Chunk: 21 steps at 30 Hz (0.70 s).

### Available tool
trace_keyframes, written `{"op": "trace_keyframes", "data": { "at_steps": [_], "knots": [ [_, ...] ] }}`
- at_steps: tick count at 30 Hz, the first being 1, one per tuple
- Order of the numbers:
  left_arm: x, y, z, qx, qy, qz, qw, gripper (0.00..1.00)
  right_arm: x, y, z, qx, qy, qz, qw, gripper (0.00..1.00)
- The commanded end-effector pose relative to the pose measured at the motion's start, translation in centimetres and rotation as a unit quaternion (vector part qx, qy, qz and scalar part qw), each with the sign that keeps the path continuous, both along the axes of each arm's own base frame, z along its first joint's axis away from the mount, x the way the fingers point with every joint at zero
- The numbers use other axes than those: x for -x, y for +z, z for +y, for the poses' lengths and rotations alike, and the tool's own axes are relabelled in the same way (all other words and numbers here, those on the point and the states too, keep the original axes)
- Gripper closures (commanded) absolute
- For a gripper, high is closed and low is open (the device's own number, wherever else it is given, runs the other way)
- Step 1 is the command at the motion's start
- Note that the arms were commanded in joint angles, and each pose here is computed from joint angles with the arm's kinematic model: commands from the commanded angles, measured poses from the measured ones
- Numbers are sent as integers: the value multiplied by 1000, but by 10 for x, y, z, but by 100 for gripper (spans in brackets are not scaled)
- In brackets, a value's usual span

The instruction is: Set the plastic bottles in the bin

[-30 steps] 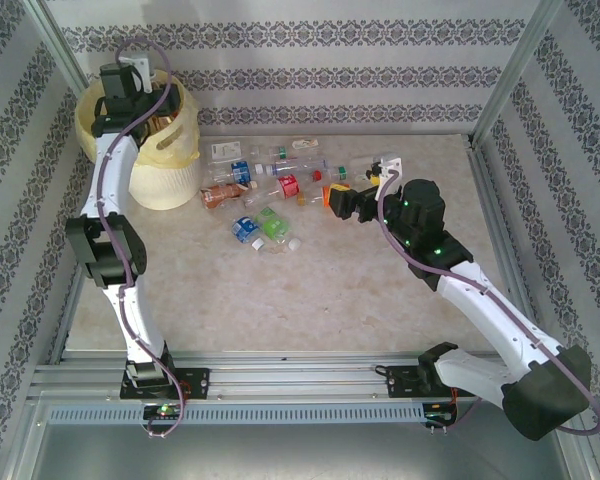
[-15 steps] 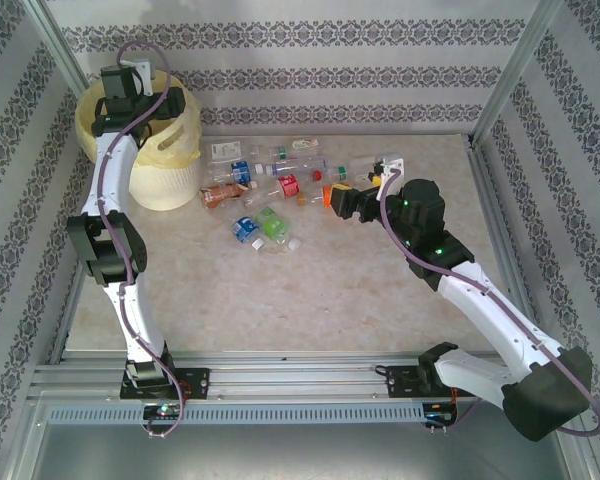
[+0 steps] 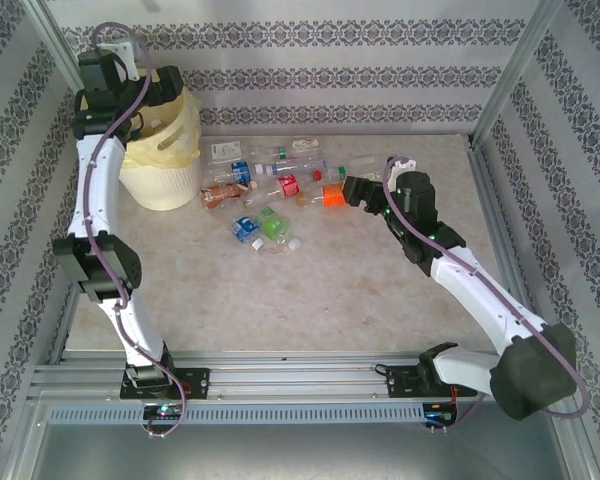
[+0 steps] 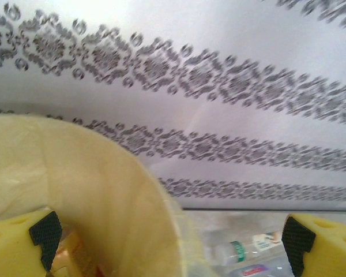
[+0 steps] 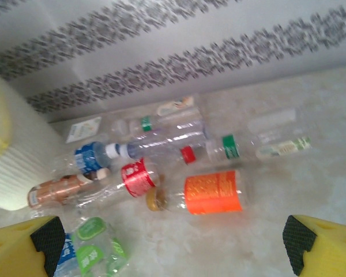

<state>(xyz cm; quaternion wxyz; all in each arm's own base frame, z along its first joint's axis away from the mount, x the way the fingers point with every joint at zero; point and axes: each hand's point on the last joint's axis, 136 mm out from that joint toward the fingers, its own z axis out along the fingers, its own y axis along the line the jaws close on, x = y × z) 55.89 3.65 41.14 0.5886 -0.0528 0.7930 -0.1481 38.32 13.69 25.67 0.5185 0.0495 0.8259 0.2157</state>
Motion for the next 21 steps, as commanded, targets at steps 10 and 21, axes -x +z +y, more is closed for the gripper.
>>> {"op": "trace_keyframes", "data": {
  "at_steps": [10,21],
  "knots": [
    [55,51,-57,147,-116,-55,981,0,-28,-62,-26,-168,-123,160,965,2],
    [116,25,-98,241,-130,2,962,0,-67,-117,-14,-288,-228,280,887,6]
  ]
}}
